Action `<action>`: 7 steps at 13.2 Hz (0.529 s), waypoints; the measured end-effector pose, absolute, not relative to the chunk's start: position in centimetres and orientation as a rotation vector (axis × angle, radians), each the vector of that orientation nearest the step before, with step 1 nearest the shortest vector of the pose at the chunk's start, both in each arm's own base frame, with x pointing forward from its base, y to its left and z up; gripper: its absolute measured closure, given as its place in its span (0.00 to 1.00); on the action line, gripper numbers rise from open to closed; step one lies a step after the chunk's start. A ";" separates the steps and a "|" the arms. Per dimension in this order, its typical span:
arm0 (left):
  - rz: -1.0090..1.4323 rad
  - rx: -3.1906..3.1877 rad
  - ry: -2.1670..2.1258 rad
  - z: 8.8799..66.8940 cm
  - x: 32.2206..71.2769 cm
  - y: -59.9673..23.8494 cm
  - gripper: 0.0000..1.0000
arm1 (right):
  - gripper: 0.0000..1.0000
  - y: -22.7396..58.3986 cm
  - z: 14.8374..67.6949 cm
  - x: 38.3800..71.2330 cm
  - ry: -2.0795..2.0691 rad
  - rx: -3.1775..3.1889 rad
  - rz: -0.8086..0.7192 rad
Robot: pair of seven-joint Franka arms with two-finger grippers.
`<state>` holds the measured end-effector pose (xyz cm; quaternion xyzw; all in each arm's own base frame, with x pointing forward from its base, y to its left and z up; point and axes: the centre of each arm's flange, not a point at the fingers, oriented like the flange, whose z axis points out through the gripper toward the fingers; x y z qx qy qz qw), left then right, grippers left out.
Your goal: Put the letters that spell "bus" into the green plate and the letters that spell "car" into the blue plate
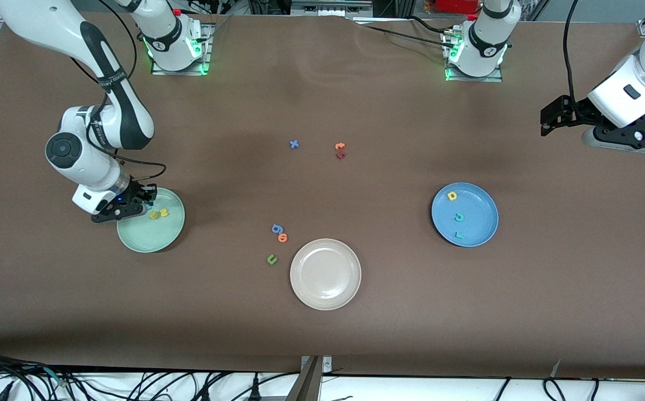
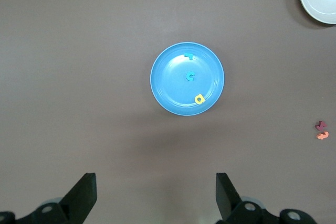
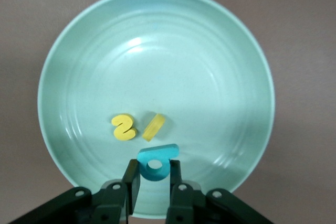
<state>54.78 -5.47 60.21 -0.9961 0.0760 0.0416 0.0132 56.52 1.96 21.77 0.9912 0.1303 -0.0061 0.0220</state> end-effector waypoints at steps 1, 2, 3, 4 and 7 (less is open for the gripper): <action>0.130 -3.103 0.237 60.2 54.8 -5.5 0.00 | 0.73 1.9 21.1 56.4 0.403 3.072 -0.034; 0.130 -3.103 0.237 60.2 54.8 -5.5 0.00 | 0.72 1.8 20.7 56.3 0.401 3.073 -0.046; 0.130 -3.103 0.237 60.2 54.8 -5.5 0.00 | 0.66 1.7 20.3 56.3 0.397 3.073 -0.053; 0.130 -3.103 0.237 60.2 54.8 -5.5 0.00 | 0.56 1.5 20.2 56.3 0.393 3.072 -0.055; 0.130 -3.103 0.237 60.2 54.8 -5.5 0.00 | 0.24 1.4 20.6 56.7 0.387 3.071 -0.039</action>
